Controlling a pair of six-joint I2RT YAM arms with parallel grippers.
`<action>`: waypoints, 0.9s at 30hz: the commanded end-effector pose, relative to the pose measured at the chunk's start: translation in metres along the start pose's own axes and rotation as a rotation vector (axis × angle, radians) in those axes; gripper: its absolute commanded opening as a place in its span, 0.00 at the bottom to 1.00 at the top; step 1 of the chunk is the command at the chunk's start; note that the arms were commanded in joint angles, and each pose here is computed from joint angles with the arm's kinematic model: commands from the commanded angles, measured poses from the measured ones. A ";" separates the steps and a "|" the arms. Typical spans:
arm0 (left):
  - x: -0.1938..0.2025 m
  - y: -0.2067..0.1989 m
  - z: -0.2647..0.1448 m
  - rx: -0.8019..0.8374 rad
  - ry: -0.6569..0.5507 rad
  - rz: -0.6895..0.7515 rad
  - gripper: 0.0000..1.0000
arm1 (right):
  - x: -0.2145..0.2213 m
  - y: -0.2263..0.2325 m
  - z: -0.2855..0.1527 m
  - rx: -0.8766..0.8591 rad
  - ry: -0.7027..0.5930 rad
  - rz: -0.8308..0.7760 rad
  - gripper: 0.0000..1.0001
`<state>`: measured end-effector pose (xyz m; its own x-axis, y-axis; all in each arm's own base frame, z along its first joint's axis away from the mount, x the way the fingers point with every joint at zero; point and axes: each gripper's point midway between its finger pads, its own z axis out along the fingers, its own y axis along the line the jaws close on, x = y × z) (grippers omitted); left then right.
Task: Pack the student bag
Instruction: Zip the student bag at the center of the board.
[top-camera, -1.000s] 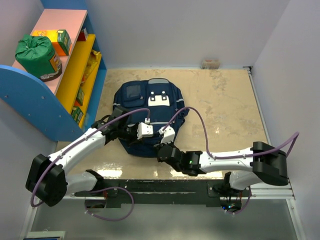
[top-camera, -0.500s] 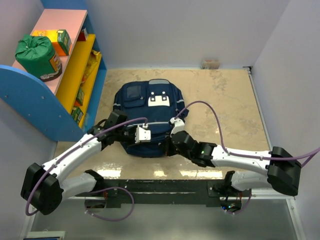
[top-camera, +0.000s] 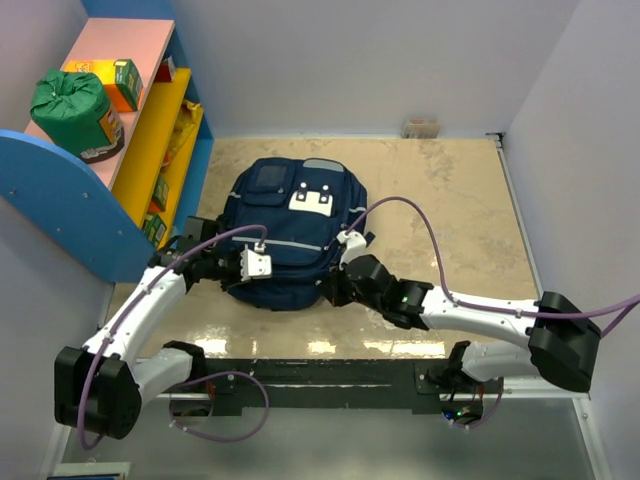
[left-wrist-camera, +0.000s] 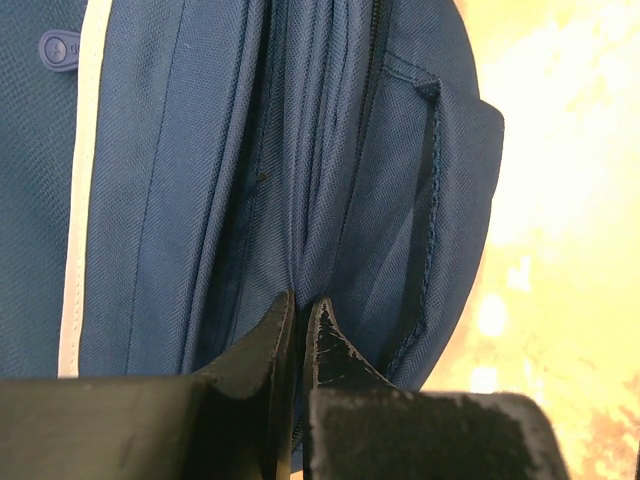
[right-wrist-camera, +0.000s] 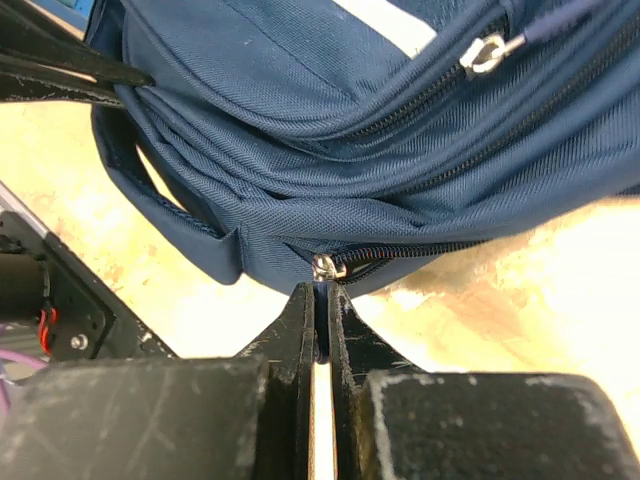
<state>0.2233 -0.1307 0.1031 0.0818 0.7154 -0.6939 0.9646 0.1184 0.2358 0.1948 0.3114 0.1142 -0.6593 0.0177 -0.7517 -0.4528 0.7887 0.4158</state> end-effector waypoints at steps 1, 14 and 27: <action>0.062 0.016 -0.037 -0.104 0.269 -0.001 0.00 | -0.010 -0.062 -0.003 0.258 -0.019 -0.151 0.00; 0.062 0.016 -0.057 -0.087 0.266 0.041 0.00 | -0.042 -0.127 0.003 0.424 -0.072 0.079 0.00; 0.052 -0.003 -0.062 0.008 0.243 0.125 0.00 | -0.055 -0.171 0.033 0.462 -0.030 0.182 0.00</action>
<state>0.2212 -0.0616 0.1000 0.1156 0.8375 -0.5341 0.9483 0.0670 0.3103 0.3154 0.2098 0.0676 -0.6922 0.2053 -0.6919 -0.0380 0.9470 0.3190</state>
